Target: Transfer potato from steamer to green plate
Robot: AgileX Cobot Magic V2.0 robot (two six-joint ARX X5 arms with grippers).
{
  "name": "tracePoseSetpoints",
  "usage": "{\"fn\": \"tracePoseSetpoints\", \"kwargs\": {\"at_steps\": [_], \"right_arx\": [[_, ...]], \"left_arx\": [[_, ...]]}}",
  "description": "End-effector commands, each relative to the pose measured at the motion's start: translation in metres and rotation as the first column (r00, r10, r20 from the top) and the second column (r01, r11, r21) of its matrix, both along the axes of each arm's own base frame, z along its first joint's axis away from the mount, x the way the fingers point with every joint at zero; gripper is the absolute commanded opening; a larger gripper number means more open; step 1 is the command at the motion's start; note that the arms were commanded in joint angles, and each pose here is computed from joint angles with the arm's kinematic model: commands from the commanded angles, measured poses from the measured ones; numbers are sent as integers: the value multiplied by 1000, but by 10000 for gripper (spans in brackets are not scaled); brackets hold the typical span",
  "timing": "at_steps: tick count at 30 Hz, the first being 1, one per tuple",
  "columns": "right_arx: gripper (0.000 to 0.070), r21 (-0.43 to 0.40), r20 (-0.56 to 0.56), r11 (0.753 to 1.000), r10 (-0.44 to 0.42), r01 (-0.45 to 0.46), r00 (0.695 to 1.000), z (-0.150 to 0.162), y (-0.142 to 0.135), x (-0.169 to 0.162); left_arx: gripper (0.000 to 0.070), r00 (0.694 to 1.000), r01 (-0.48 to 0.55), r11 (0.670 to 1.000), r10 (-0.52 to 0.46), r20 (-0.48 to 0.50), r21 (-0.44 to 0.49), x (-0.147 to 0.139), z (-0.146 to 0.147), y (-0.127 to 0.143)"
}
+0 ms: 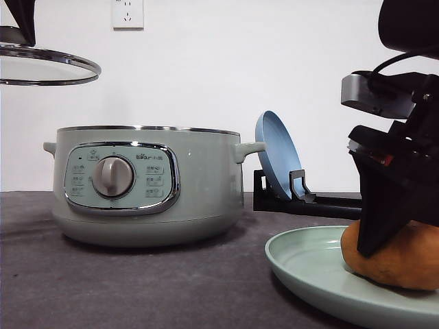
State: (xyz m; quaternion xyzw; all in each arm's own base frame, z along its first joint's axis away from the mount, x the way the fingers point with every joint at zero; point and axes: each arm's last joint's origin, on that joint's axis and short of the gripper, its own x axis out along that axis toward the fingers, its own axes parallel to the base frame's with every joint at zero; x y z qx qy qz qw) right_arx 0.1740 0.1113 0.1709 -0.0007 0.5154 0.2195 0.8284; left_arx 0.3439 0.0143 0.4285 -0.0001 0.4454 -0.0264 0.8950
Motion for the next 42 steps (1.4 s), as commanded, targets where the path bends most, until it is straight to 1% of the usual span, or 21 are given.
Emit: {"fn": "tracePoseSetpoints", "kwargs": {"at_steps": [1, 2, 3, 4, 6, 7, 8, 11, 14, 17, 20, 24, 27, 29, 32, 34, 38, 42], "right_arx": [[274, -3, 5, 1000, 16, -16, 1000, -1, 2, 2], [283, -2, 5, 1000, 16, -16, 1000, -1, 2, 2], [311, -2, 5, 1000, 16, -16, 1000, 0, 2, 2], [354, -3, 7, 1000, 15, -15, 1000, 0, 2, 2], [486, -4, 13, 1000, 9, -9, 1000, 2, 2, 2], [537, -3, 16, 1000, 8, -8, 1000, 3, 3, 3], [574, -3, 16, 1000, 8, -8, 1000, 6, 3, 3], [590, 2, 21, 1000, 9, -9, 1000, 20, 4, 4], [623, 14, 41, 1000, 12, -13, 999, 46, 4, 4], [632, 35, 76, 999, 12, -14, 997, 81, 2, 0], [632, 74, 134, 997, 10, -20, 991, 120, -4, -10], [632, 140, 245, 990, -7, -28, 970, 171, -19, -33], [633, 188, 330, 982, -36, -28, 943, 204, -34, -56], [633, 211, 386, 977, -68, -16, 920, 222, -46, -73], [633, 230, 450, 973, -112, 6, 886, 240, -62, -96], [632, 247, 476, 969, -124, 3, 870, 247, -72, -111], [631, 280, 519, 960, -141, -12, 843, 253, -87, -137], [631, 309, 555, 951, -157, -26, 817, 254, -97, -152]], "left_arx": [[16, 996, 2, 1000, -2, 88, 0, -5, 17, -1], [16, 996, 2, 1000, -2, 88, 0, -5, 17, -1], [16, 996, 2, 1000, -2, 88, 0, -5, 17, -1], [16, 996, 2, 1000, -2, 88, 0, -5, 17, -1], [16, 996, 2, 1000, -2, 88, 0, -5, 17, -1], [16, 996, 2, 1000, -2, 88, 0, -5, 17, -1], [16, 996, 2, 1000, -2, 88, 0, -5, 17, -1], [16, 996, 2, 1000, -2, 89, 0, -5, 17, -1], [16, 996, 2, 1000, -2, 89, 0, -5, 17, -1], [16, 996, 2, 1000, -2, 89, 0, -5, 17, -1], [16, 996, 2, 1000, -2, 89, 0, -5, 17, -1], [16, 996, 2, 1000, -2, 88, 0, -5, 17, -1], [16, 996, 2, 1000, -2, 86, 0, -5, 17, -1], [16, 996, 2, 1000, -2, 85, -1, -5, 17, -1], [16, 997, 4, 1000, -4, 82, -2, -6, 17, -2], [16, 997, 9, 1000, -9, 82, -2, -6, 17, -4], [16, 997, 14, 1000, -13, 82, -2, -5, 17, -5], [16, 996, 23, 1000, -23, 82, -1, -5, 17, -8]]}}
